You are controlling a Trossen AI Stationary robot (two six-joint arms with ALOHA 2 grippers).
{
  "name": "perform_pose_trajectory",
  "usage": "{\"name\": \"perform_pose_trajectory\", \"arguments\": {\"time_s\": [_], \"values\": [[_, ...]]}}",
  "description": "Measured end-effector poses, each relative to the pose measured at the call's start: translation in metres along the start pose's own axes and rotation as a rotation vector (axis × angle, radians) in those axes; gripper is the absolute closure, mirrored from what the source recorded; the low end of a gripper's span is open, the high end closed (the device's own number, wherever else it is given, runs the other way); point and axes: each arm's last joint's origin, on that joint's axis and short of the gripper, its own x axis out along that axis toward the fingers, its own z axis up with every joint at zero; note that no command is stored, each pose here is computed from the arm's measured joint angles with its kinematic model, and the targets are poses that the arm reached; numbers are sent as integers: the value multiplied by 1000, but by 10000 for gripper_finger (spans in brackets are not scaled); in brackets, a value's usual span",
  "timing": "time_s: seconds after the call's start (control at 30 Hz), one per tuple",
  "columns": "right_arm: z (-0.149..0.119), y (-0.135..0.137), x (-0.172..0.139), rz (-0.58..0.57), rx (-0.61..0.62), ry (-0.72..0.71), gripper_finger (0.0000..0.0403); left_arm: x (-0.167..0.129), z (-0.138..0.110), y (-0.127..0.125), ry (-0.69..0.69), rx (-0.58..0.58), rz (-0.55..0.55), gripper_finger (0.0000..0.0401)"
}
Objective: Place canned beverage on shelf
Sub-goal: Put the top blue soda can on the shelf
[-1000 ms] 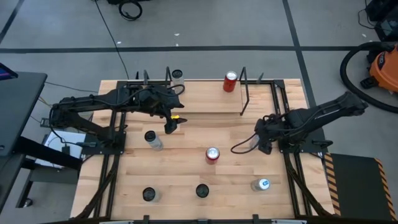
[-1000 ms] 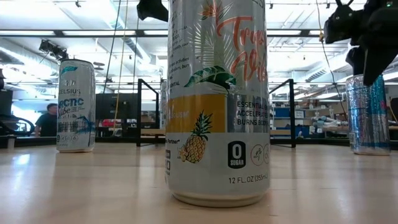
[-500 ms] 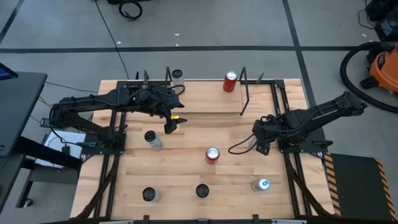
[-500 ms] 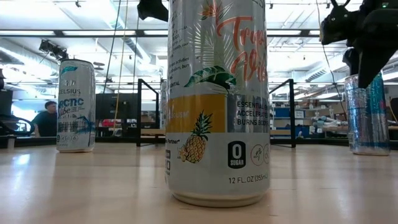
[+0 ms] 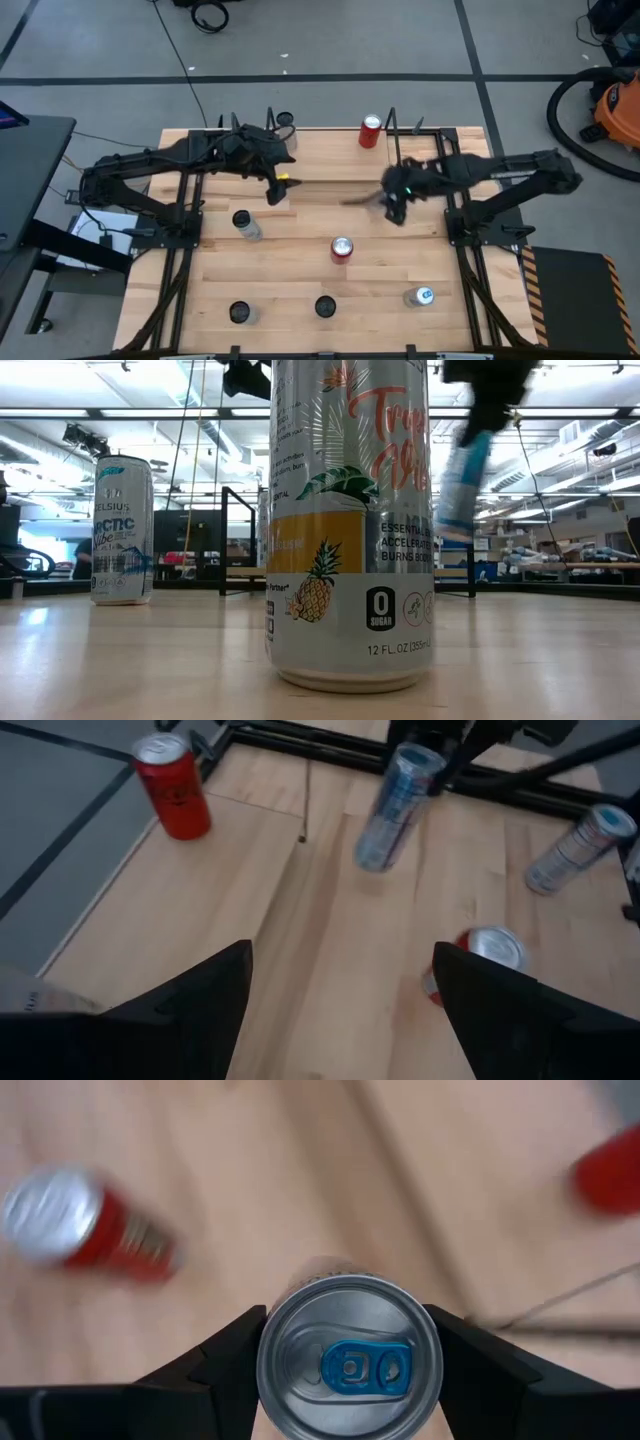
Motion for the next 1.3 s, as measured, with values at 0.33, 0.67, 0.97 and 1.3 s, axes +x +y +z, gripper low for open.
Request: {"name": "perform_pose_trajectory", "arguments": {"time_s": [0.33,0.67,0.97,1.3], "values": [[112,-63,14,-189,118,-113,157,0,3,30,-15,-63,90,90],[170,-112,66,-273,215,-42,157,-3,-2,62,33,-130,187,90],[167,-134,106,-240,274,148,156,-3,-3,67,46,-143,204,90],[169,-138,104,-281,386,108,156,-3,-3,65,49,-108,198,90]]}}
